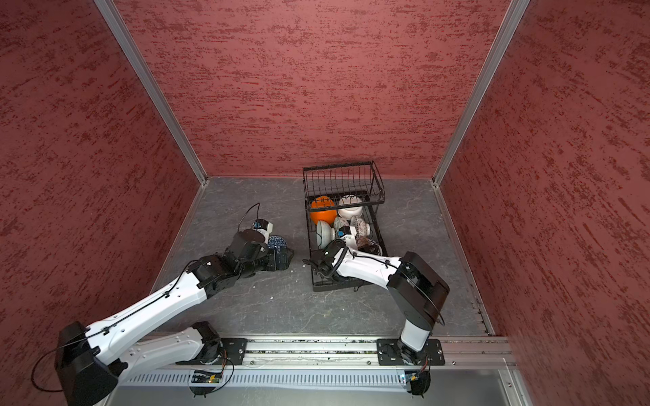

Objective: Load the bowls into the dish rack
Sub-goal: 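Lower the orange-white bowl into a rack slot with the right gripper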

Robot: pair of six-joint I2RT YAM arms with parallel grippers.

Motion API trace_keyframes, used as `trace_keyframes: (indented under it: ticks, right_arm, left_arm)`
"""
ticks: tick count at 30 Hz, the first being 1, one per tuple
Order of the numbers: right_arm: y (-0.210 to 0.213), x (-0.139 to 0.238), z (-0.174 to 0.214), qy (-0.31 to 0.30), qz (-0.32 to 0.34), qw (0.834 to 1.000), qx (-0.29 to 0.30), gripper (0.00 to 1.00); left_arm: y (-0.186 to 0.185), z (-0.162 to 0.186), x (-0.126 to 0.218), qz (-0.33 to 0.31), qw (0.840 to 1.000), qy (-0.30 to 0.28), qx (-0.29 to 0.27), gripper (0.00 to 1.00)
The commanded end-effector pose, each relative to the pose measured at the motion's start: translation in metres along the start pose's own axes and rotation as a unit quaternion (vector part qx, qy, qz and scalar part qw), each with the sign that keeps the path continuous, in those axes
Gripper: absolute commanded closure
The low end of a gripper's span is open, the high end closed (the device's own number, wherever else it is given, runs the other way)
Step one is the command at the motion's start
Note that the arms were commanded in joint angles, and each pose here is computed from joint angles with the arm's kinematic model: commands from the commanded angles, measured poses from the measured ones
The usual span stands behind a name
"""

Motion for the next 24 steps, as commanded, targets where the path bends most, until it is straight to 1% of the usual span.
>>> trace_keyframes:
  ticks: [1,4,9,17,24]
  right_arm:
    - [-0.003,0.001,-0.014,-0.029,-0.036,0.998,-0.044,1.00]
    - [-0.001,-0.001,-0.015,-0.032,-0.051,0.997,-0.045,1.00]
    - [0.014,-0.005,-0.014,-0.028,-0.059,0.998,-0.012,1.00]
    - [0.030,-0.010,-0.011,-0.025,-0.060,0.998,0.013,1.00]
    - [0.036,-0.013,-0.011,-0.026,-0.042,0.998,0.026,1.00]
  left_arm:
    - [0.002,0.001,-0.001,0.002,1.000,-0.002,-0.002,0.01]
    - [0.003,0.001,-0.003,0.002,1.000,-0.001,-0.002,0.01]
    - [0.005,0.001,-0.005,0.000,1.000,0.002,0.000,0.01]
    - [0.010,0.004,-0.005,-0.004,1.000,0.005,0.005,0.01]
    - [0.013,0.004,-0.007,-0.002,1.000,0.006,0.011,0.00]
Point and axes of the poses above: each gripper's point midway between its finger pads, its own x axis back along the fingers, its own y axis along the line the jaws close on, z = x × y, the point moved 8 cm from there along x, back along the fingers, and after that the axes turned 3 degrees about -x, right-handed, at the moved point
